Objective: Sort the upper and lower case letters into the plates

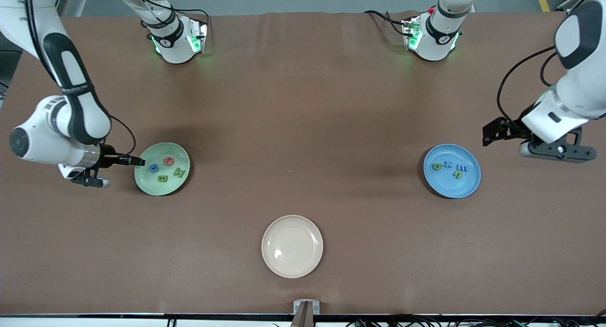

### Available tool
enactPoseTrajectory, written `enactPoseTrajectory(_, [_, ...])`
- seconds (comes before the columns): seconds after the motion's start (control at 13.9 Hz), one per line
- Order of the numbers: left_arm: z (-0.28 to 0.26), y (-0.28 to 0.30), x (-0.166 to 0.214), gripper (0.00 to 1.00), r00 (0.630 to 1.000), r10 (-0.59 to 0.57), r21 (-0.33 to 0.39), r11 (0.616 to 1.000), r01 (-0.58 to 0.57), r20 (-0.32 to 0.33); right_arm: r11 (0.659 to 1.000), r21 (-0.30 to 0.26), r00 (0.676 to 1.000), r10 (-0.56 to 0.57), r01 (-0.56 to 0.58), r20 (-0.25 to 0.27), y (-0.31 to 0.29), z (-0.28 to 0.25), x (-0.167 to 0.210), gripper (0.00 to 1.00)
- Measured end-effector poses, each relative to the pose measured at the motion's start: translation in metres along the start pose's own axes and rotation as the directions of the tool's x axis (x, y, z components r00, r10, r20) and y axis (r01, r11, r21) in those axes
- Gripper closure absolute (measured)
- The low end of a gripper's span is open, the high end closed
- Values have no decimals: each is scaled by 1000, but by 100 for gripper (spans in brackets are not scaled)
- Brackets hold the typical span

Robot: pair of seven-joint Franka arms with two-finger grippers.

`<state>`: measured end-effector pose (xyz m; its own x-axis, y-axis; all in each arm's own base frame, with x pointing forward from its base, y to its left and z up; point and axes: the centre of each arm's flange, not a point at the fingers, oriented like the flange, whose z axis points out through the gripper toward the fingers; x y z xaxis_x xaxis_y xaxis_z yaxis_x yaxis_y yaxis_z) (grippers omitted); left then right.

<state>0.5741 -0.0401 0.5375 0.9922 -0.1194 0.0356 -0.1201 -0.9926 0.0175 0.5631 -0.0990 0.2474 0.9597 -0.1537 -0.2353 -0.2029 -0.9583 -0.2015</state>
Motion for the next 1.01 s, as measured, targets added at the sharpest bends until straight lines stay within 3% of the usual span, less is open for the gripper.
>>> enactPoseTrajectory(0.22, [-38,-4,-9,0,1000,-29,-3,1000,29,-7,1000,12,1000,4,-4,22,-18,-54,7,40])
enactPoseTrajectory(0.43, [-60,-21,-14,0,1000,-30,-2,1000,30,-11,997,-77,999,31,-28,41,-49,-113,7,36])
enactPoseTrajectory(0.58, [-65,-23,-15,0,999,-32,-3,999,32,-8,992,-122,999,28,-25,29,-78,-156,0,19])
enactPoseTrajectory(0.72, [-64,-22,-14,0,1000,-29,-6,1000,29,-5,991,-130,1000,13,-12,11,-93,-195,-8,1])
enactPoseTrajectory(1.01, [-56,-27,-11,0,1000,-27,-31,999,27,8,985,-173,1000,-8,6,-11,-105,-246,-19,0])
